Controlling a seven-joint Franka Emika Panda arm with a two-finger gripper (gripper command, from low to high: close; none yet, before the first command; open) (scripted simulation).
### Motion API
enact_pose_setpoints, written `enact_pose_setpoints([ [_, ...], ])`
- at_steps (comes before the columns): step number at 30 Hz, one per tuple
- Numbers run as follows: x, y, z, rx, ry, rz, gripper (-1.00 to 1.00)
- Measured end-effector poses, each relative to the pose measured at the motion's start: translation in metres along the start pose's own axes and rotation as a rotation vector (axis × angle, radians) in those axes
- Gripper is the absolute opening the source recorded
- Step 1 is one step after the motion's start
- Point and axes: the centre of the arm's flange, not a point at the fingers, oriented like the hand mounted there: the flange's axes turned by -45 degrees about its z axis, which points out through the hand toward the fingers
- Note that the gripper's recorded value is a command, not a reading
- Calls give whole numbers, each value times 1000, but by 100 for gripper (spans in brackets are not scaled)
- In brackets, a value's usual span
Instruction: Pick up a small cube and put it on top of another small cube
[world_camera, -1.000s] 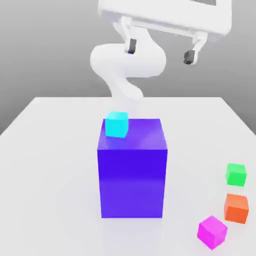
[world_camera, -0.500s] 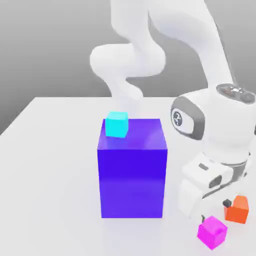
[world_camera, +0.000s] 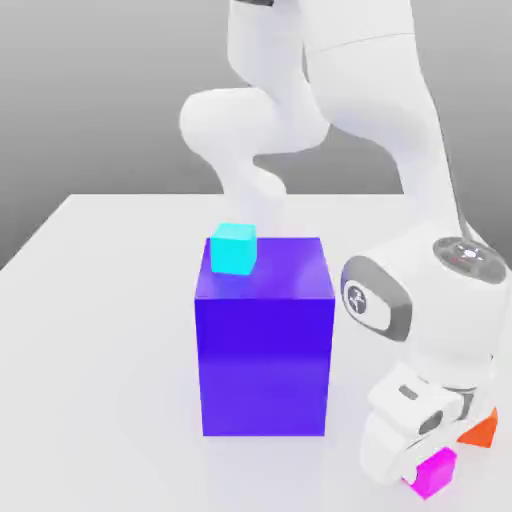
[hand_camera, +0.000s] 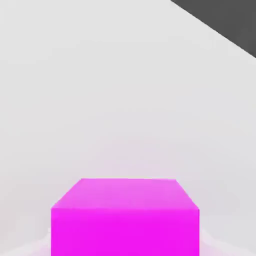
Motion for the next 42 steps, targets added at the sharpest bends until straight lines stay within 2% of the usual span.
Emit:
enact_pose_setpoints([
  [10, 0, -6, -27, 35, -18, -3, -100],
  [19, 0, -4, -68, 0, 2, -2, -100],
  [26, -15, -102, -107, 24, 10, -18, -100],
  [34, -70, -212, -122, 19, 3, -52, -100],
  [38, -102, -244, -120, 0, 3, -46, -100],
  [42, -101, -242, -114, -3, 13, -20, -100],
])
